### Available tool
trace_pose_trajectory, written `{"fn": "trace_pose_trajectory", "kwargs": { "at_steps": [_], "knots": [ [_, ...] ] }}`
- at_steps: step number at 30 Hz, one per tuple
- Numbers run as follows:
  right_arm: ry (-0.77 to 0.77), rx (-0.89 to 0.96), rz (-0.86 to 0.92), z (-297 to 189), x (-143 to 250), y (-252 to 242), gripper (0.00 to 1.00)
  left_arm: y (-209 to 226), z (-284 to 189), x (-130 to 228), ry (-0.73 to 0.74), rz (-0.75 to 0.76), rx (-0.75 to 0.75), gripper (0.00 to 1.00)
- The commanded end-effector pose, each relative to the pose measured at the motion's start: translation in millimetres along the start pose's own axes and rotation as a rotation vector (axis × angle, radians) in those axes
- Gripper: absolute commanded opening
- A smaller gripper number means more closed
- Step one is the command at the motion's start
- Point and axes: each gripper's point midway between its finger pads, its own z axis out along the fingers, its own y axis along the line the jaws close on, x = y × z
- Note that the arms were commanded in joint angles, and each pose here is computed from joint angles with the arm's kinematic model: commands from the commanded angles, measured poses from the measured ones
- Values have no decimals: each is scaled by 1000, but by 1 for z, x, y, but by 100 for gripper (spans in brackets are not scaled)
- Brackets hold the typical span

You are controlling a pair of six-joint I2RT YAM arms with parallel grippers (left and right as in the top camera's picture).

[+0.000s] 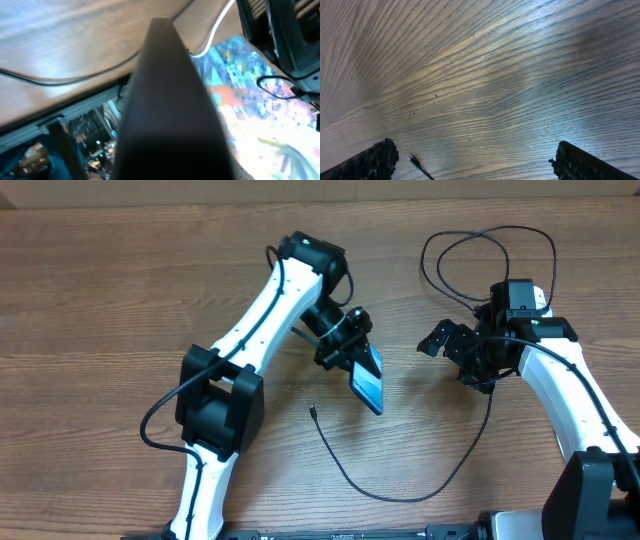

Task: Plug charger to phone and switch on socket
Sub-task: 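Open the right gripper and withdraw it, left gripper holding phone, then move the right gripper down to the black cable's USB-C plug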

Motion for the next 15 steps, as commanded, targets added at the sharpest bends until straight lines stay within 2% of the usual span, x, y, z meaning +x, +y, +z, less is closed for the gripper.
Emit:
{"fn": "trace_pose_trajectory", "kwargs": {
  "at_steps": [1, 7, 15],
  "knots": [
    [-18, 7, -17, -2, -3, 1, 100, -20, -2, 13, 40, -77, 79, 4],
    [-18, 7, -16, -2, -2, 1, 100, -21, -3, 14, 50, -201, 89, 4],
    [-18, 7, -17, -2, -3, 1, 100, -43, -8, 25, 125, -141, 216, 4]
  ]
}}
